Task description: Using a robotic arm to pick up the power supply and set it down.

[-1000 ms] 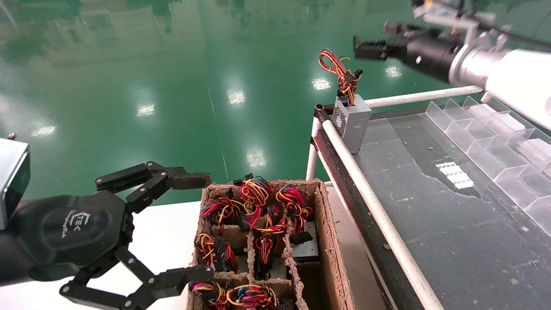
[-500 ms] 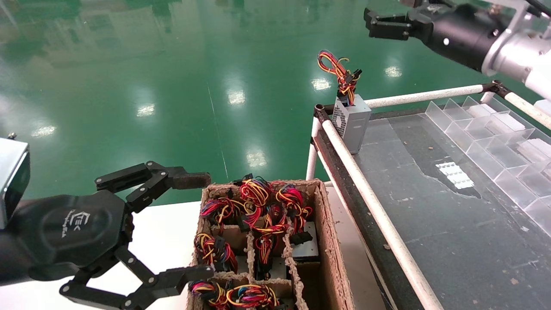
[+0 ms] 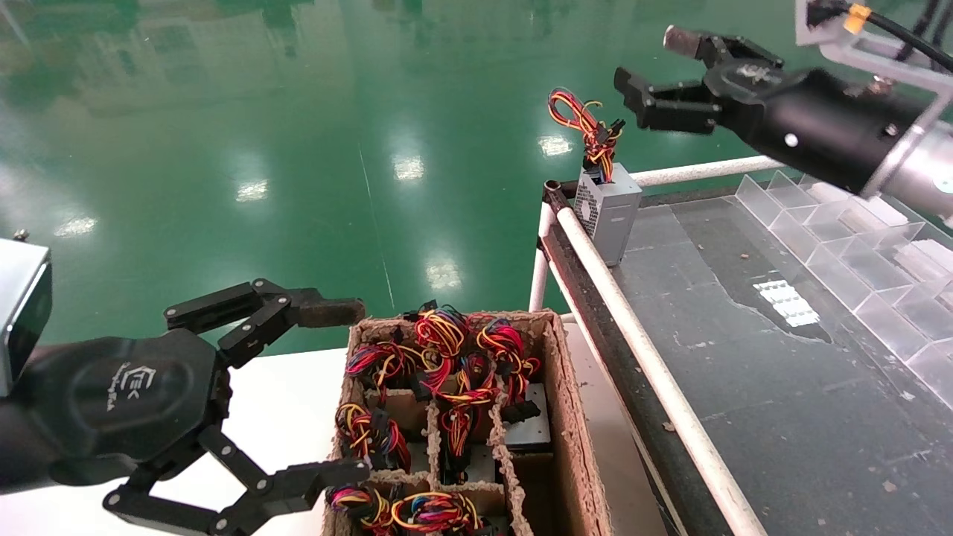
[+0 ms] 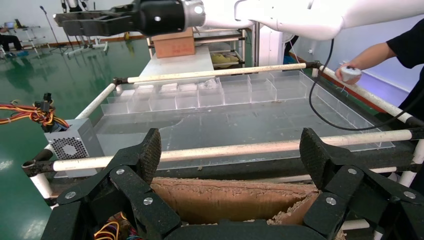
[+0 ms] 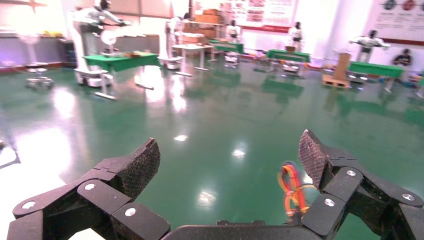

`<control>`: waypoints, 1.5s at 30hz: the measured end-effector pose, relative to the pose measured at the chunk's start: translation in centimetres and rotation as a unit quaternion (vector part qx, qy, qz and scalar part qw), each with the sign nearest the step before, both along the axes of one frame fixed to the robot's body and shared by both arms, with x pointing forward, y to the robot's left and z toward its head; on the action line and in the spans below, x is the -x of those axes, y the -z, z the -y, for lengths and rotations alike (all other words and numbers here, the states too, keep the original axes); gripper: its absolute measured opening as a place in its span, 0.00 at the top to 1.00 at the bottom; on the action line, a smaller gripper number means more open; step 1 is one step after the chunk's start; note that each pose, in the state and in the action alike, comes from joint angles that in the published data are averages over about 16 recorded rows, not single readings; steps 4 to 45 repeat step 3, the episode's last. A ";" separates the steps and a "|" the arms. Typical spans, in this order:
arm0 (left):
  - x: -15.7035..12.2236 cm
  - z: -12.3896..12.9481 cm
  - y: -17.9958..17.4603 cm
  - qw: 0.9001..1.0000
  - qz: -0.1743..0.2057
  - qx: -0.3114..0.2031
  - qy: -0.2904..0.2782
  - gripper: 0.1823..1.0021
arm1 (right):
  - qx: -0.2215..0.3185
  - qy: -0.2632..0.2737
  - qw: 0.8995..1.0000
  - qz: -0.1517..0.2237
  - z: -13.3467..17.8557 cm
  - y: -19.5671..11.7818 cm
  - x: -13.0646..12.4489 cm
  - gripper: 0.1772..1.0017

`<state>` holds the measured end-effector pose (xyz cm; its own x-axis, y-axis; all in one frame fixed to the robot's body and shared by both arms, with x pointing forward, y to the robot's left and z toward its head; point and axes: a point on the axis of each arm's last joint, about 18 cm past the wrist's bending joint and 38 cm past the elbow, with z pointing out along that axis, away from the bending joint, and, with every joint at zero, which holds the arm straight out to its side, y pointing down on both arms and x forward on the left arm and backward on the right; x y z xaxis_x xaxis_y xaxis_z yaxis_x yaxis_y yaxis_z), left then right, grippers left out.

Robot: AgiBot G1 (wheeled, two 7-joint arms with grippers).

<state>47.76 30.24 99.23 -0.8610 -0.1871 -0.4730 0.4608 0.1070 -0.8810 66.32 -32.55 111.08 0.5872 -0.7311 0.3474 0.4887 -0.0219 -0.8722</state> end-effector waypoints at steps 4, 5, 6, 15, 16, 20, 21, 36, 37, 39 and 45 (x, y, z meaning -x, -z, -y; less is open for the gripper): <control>0.0 0.0 0.0 1.000 0.000 0.000 0.000 0.00 | 0.004 -0.010 1.000 0.001 0.0 0.4 0.6 0.00; 0.0 0.0 0.0 1.000 0.000 0.000 0.000 0.00 | 0.004 -0.010 1.000 0.001 0.0 0.4 0.6 0.00; 0.0 0.0 0.0 1.000 0.000 0.000 0.000 0.00 | 0.004 -0.010 1.000 0.001 0.0 0.4 0.6 0.00; 0.0 0.0 0.0 1.000 0.000 0.000 0.000 0.00 | 0.004 -0.010 1.000 0.001 0.0 0.4 0.6 0.00; 0.0 0.0 0.0 1.000 0.000 0.000 0.000 0.00 | 0.004 -0.010 1.000 0.001 0.0 0.4 0.6 0.00; 0.0 0.0 0.0 1.000 0.000 0.000 0.000 0.00 | 0.004 -0.010 1.000 0.001 0.0 0.4 0.6 0.00; 0.0 0.0 0.0 1.000 0.000 0.000 0.000 0.00 | 0.004 -0.010 1.000 0.001 0.0 0.4 0.6 0.00; 0.0 0.0 0.0 1.000 0.000 0.000 0.000 0.00 | 0.004 -0.010 1.000 0.001 0.0 0.4 0.6 0.00; 0.0 0.0 0.0 1.000 0.000 0.000 0.000 0.00 | 0.004 -0.010 1.000 0.001 0.0 0.4 0.6 0.00; 0.0 0.0 0.0 1.000 0.000 0.000 0.000 0.00 | 0.004 -0.010 1.000 0.001 0.0 0.4 0.6 0.00; 0.0 0.0 0.0 1.000 0.000 0.000 0.000 0.00 | 0.004 -0.010 1.000 0.001 0.0 0.4 0.6 0.00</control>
